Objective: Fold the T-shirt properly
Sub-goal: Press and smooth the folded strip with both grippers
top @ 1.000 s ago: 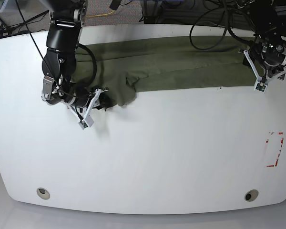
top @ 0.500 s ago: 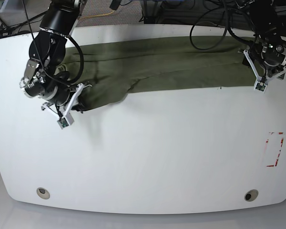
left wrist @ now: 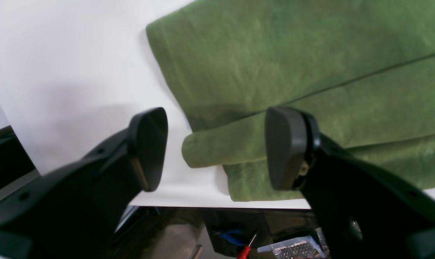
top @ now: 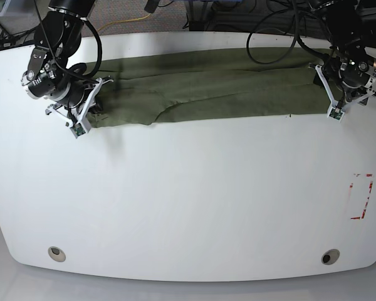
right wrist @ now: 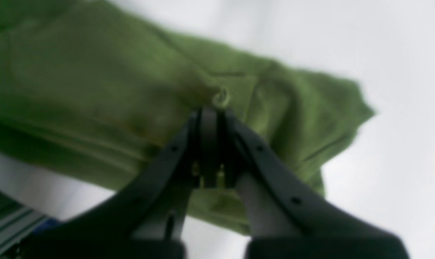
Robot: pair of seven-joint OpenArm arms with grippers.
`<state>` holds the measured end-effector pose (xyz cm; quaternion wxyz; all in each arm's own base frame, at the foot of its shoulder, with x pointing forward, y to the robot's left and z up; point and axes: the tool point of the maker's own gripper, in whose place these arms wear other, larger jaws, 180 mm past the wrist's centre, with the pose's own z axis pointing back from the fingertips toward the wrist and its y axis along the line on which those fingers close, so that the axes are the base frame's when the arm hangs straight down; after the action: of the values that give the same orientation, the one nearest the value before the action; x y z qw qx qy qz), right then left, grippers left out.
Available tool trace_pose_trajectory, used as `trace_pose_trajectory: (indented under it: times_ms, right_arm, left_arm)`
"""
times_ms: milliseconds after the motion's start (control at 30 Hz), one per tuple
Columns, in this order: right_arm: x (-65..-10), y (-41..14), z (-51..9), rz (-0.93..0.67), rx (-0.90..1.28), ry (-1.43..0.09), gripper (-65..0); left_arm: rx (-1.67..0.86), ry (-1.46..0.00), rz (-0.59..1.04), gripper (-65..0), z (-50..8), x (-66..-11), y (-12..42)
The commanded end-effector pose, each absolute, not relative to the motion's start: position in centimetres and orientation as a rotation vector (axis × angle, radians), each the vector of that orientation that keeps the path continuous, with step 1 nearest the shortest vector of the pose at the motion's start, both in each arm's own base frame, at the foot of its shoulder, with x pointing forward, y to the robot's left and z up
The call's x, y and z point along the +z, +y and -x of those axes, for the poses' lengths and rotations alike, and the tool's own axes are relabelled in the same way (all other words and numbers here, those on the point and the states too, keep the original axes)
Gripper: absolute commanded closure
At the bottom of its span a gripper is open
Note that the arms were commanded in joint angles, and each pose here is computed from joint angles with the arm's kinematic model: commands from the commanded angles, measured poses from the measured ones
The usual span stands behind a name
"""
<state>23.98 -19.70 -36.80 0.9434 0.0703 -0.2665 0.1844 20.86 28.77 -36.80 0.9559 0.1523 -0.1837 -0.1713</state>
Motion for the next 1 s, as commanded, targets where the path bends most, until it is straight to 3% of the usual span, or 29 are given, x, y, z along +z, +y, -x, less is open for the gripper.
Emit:
trace_pose_trajectory:
  times_ms: [0,100,167,333,433,600,767,967]
  right_arm:
    - [-36.1,-20.3,-24.1,-0.126,0.378,-0.572,0.0]
    - [-36.6,-21.6,-23.1,-0.113,0.328,-0.552,0.0]
    - [-36.6,-22.4,-22.7,-0.102,0.303,-0.551,-4.0]
    - [-35.6,-24.3,-22.2,-0.065,0.25,-0.582,-36.0]
    - [-34.5,-23.4,-22.3,-0.113,0.251,-0.635,-47.6]
    - [-33.5,-20.4,-22.4,-0.288,0.254,-0.712,-48.7]
    - [-34.0,-16.8,-22.3,-0.378,0.33,-0.693,-48.7]
    - [-37.2,-15.8,-22.0,-0.475,0.268,-0.636,-48.7]
  left_arm:
    - [-0.351,-0.394,-0.333,-39.6,-21.4,-36.0,29.2]
    - [-0.352,-0.395,-0.334,-39.6,-21.4,-35.9,29.3]
    - [-0.351,-0.409,-0.338,-39.6,-21.9,-35.6,29.2]
    - [-0.338,-0.437,-0.344,-39.6,-22.7,-34.9,29.4]
    - [-0.299,-0.464,-0.365,-39.6,-22.9,-33.9,30.2]
    - [-0.119,-0.509,-0.362,-40.0,-22.4,-33.2,32.1]
    - [-0.026,-0.502,-0.367,-40.6,-21.5,-33.1,33.7]
    - [0.099,-0.545,-0.195,-46.7,-20.1,-34.2,33.8]
